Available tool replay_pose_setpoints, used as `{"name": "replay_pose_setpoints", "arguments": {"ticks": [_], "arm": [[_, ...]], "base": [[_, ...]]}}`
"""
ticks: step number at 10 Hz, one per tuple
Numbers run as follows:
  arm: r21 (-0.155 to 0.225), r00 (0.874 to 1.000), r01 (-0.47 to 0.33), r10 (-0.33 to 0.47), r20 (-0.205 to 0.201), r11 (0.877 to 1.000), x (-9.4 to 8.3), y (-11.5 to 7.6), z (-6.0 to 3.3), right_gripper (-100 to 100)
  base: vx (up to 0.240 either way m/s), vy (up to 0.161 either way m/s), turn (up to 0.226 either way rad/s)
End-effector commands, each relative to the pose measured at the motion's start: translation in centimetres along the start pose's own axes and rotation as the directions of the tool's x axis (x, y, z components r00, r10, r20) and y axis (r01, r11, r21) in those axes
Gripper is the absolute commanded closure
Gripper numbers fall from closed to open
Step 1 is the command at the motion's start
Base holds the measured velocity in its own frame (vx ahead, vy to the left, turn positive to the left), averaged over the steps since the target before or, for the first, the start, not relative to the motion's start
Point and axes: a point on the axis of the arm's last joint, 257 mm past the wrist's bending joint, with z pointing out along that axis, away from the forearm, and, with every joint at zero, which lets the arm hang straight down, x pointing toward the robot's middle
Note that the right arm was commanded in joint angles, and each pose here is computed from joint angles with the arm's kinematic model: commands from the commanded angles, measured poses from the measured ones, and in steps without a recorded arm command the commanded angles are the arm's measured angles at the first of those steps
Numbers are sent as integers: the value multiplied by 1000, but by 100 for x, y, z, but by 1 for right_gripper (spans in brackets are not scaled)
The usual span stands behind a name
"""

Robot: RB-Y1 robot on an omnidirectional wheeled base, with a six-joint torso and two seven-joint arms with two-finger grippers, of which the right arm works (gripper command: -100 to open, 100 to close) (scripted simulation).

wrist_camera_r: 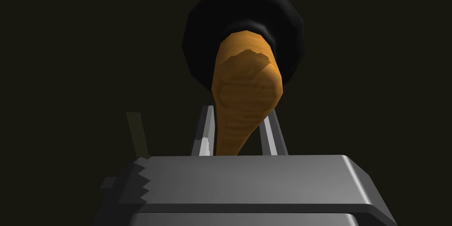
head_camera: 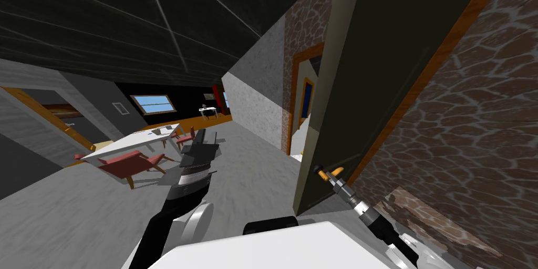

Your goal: Pull the door open

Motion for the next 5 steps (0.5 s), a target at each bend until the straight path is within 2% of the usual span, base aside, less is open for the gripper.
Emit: {"name": "replay_pose_setpoints", "arguments": {"ticks": [1, 2, 3, 4, 5], "arm": [[-2, 1000, 3, -3, 12, 1000, -3, -8, 96, 100], [-2, 1000, 3, -3, 12, 1000, -3, -8, 96, 100], [-3, 1000, 6, -6, 21, 1000, -4, -13, 171, 100], [-3, 1000, 6, -6, 21, 1000, -4, -13, 171, 100], [-4, 999, 8, -8, 32, 1000, -5, -18, 261, 100]], "base": [[-139, -39, 122], [-133, -59, 101], [-115, -71, 116], [-99, -51, 68], [-148, -59, 118]]}}
